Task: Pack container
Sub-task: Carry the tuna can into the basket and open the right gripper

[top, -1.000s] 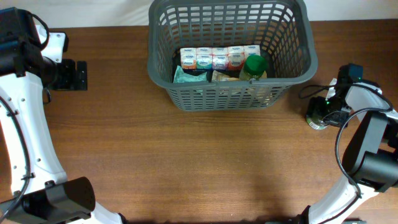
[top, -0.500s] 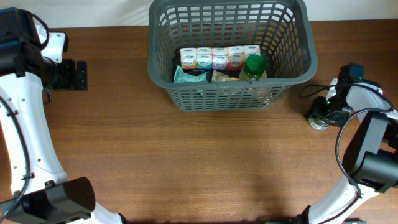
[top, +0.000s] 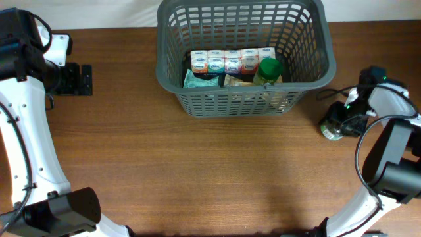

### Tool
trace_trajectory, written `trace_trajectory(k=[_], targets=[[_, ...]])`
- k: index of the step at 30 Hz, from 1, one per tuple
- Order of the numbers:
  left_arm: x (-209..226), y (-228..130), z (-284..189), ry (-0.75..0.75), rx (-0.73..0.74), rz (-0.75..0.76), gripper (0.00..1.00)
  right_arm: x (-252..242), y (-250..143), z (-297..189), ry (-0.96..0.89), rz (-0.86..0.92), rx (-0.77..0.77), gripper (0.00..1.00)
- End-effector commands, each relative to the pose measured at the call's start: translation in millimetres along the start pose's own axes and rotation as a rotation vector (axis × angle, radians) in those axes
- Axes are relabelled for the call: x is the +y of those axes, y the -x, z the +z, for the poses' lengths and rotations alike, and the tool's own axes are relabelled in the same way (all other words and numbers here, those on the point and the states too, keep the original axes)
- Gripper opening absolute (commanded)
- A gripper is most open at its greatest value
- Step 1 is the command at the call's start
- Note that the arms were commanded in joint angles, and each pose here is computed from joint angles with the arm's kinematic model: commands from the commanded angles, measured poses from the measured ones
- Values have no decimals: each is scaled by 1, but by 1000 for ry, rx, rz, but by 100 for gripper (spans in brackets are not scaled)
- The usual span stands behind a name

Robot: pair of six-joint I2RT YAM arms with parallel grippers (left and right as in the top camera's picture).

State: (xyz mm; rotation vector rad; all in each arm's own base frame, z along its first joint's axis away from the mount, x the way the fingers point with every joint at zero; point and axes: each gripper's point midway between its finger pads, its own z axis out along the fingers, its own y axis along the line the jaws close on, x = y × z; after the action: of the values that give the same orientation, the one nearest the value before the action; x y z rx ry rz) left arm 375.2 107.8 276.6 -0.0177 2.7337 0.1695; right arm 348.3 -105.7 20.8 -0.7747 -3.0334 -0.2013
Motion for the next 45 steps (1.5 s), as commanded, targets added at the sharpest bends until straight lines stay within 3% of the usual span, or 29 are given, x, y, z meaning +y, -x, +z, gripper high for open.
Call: trace_trajectory(k=[1,3,5,8,11,13,17,19,23,26,32,33,34,35,39,40,44,45], targets=[[-1,-1,-2,-9,-6,-15,99,23,39,-98,64,-20,-242,18],[-1,-1,-2,-9,-6,-15,99,32,46,-160,81,-36,-353,4],[-1,-1,-2,-9,-6,-15,99,43,42,-240,107,-62,-503,4],[-1,-1,-2,-9,-6,-15,99,70,19,-323,180,-137,-679,4],[-1,-1,-2,-9,-6,-15,99,132,-27,-383,300,-429,-831,4],[-1,-1,-2,-9,-6,-15,99,176,-53,-389,334,-652,-861,4],[-1,-1,-2,-9,-6,-15,99,252,-75,-355,355,-976,-804,4],[-1,-1,-2,-9,-6,-15,99,277,-69,-333,356,-1041,-772,4],[-1,-1,-2,-9,-6,-15,99,317,-47,-273,379,-1084,-661,4],[-1,-1,-2,-9,-6,-15,99,348,-39,-178,378,-1098,-445,4],[-1,-1,-2,-9,-6,-15,99,347,-37,-79,329,-993,-201,4],[-1,-1,-2,-9,-6,-15,99,344,-39,-67,319,-954,-158,21],[-1,-1,-2,-9,-6,-15,99,343,-40,-65,320,-950,-147,44],[-1,-1,-2,-9,-6,-15,99,344,-40,-66,322,-946,-150,59],[-1,-1,-2,-9,-6,-15,99,349,-42,-111,360,-918,-220,81],[-1,-1,-2,-9,-6,-15,99,351,-45,-142,378,-928,-270,99],[-1,-1,-2,-9,-6,-15,99,344,-53,-227,382,-942,-433,99],[-1,-1,-2,-9,-6,-15,99,336,-55,-251,356,-936,-490,95]])
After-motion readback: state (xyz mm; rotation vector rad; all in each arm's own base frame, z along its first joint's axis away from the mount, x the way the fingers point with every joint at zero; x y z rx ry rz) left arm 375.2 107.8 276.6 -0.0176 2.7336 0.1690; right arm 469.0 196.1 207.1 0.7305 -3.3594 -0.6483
